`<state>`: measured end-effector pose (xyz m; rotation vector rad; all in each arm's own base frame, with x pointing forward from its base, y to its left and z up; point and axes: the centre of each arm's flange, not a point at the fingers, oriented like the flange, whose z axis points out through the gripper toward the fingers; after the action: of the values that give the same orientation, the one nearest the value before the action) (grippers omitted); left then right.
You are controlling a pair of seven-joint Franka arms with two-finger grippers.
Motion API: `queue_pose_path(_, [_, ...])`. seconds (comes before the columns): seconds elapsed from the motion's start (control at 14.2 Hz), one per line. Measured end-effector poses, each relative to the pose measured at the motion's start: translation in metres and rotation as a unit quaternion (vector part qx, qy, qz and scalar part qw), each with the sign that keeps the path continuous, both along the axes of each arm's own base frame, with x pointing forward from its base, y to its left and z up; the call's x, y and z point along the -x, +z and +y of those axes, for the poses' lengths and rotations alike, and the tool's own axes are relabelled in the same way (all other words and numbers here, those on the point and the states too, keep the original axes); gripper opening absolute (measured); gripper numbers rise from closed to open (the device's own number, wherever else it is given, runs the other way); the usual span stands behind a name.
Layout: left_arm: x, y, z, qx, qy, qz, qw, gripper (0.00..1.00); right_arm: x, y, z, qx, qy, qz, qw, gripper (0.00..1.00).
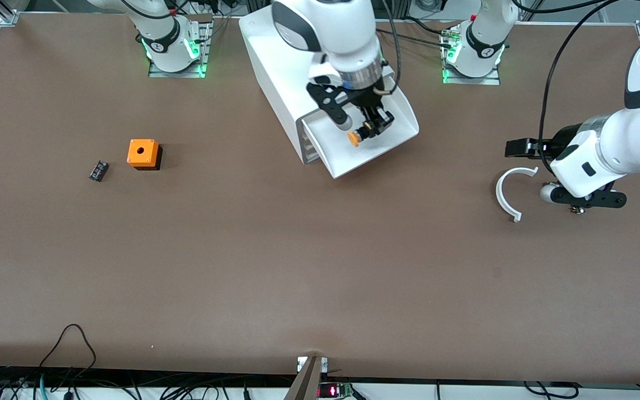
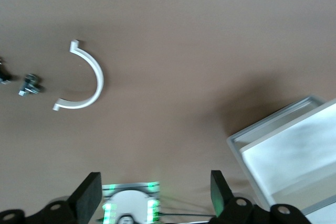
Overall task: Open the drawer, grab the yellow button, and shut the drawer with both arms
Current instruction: 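Lift the yellow button out while the left gripper reaches the drawer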
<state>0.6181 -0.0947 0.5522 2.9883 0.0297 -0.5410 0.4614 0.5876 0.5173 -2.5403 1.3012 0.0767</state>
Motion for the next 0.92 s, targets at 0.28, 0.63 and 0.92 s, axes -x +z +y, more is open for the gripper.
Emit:
queue_pose_path(0.28, [-0.013,-0.026,-0.035,-0.003,0.080,-0.050,0.996,0.92,-0.060,0.020,-0.069,0.010,0.034,-0.008,0.999,0.34])
queue_pose_path(0.63, [-0.014,-0.102,-0.098,0.016,0.159,-0.109,0.981,0.92,-0.137,0.019,-0.188,0.023,0.147,0.008,0.989,0.34])
queue_pose_path(0.92, [0.020,-0.148,-0.169,0.020,0.229,-0.108,0.967,0.92,-0.169,0.011,-0.263,0.039,0.253,0.013,0.967,0.34])
